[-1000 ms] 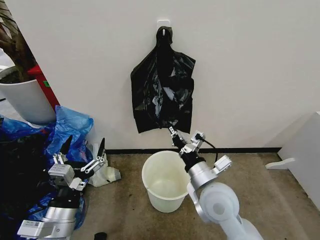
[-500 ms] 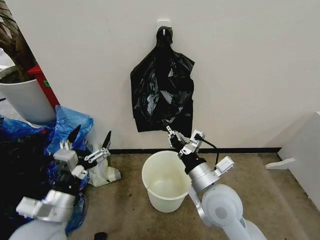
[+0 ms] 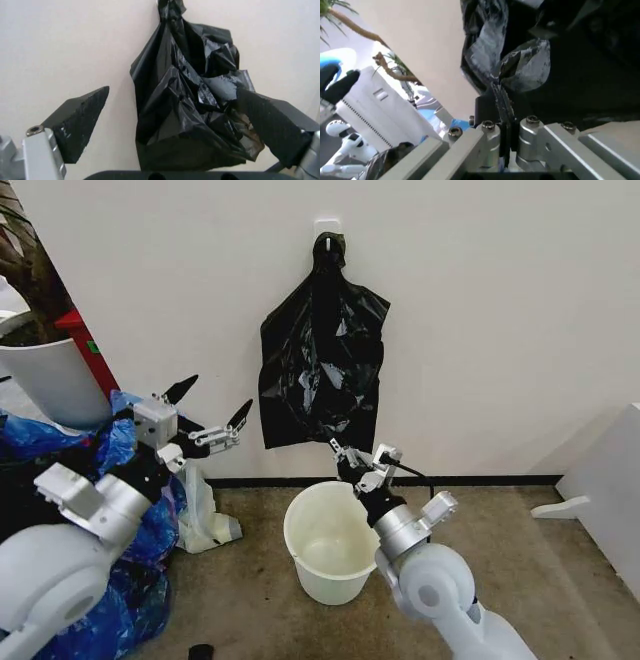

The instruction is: Place the garbage bag over the trash bin.

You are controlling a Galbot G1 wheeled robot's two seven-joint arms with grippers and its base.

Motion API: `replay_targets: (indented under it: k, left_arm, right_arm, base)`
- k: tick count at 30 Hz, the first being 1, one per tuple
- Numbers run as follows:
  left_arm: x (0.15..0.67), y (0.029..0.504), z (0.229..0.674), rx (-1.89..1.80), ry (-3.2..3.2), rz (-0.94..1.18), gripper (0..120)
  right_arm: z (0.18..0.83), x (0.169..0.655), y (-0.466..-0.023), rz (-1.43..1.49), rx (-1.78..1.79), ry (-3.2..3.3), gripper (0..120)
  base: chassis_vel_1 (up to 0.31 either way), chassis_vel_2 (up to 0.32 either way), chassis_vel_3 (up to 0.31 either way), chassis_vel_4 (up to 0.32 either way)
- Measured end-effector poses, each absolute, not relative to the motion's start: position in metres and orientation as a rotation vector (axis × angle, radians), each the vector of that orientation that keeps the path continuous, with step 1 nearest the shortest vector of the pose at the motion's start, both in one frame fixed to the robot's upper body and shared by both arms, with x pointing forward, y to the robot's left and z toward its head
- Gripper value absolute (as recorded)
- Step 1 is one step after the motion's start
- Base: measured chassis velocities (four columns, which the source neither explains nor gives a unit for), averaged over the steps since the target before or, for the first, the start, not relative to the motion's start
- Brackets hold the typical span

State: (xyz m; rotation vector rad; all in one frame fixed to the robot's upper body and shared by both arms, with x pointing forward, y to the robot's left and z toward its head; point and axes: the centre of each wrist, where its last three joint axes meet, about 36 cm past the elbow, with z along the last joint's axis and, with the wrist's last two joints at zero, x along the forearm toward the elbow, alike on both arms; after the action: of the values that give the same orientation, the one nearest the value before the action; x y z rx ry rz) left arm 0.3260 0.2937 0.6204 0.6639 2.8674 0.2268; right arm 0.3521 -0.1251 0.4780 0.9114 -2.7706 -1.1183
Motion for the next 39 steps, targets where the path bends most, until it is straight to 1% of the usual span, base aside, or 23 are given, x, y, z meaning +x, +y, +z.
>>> replay_targets:
  k: [9, 14, 22, 23, 29, 39]
  left_arm:
    - [0.344, 0.303, 0.633, 0.640, 2.894, 0.276, 100]
    - [0.362, 0.314, 0.644, 0.662, 2.909, 0.231, 100]
    - [0.388, 0.327, 0.642, 0.757, 2.909, 0.183, 100]
    - [0.401, 0.327, 0.637, 0.801, 2.902, 0.160, 100]
    - [0.423, 0.319, 0.626, 0.828, 2.884, 0.134, 100]
    - [0.445, 0.274, 0.628, 0.952, 2.861, 0.047, 100]
  right_arm:
    - [0.472, 0.362, -0.102, -1.091, 1.000, -2.726, 0]
    - [0.470, 0.363, -0.093, -1.091, 1.024, -2.707, 0]
    - [0.468, 0.371, -0.093, -1.085, 1.013, -2.719, 0]
    - [0.467, 0.377, -0.099, -1.086, 0.987, -2.738, 0]
    - [0.465, 0.383, -0.112, -1.077, 0.951, -2.760, 0]
    - [0.461, 0.390, -0.118, -1.072, 0.926, -2.766, 0]
  base:
    - [0.000, 0.000, 0.000, 0.000]
    - [0.000, 0.000, 0.000, 0.000]
    - [0.000, 0.000, 0.000, 0.000]
    - [0.000, 0.000, 0.000, 0.000]
    - [0.000, 0.000, 0.000, 0.000]
    - [0.000, 0.000, 0.000, 0.000]
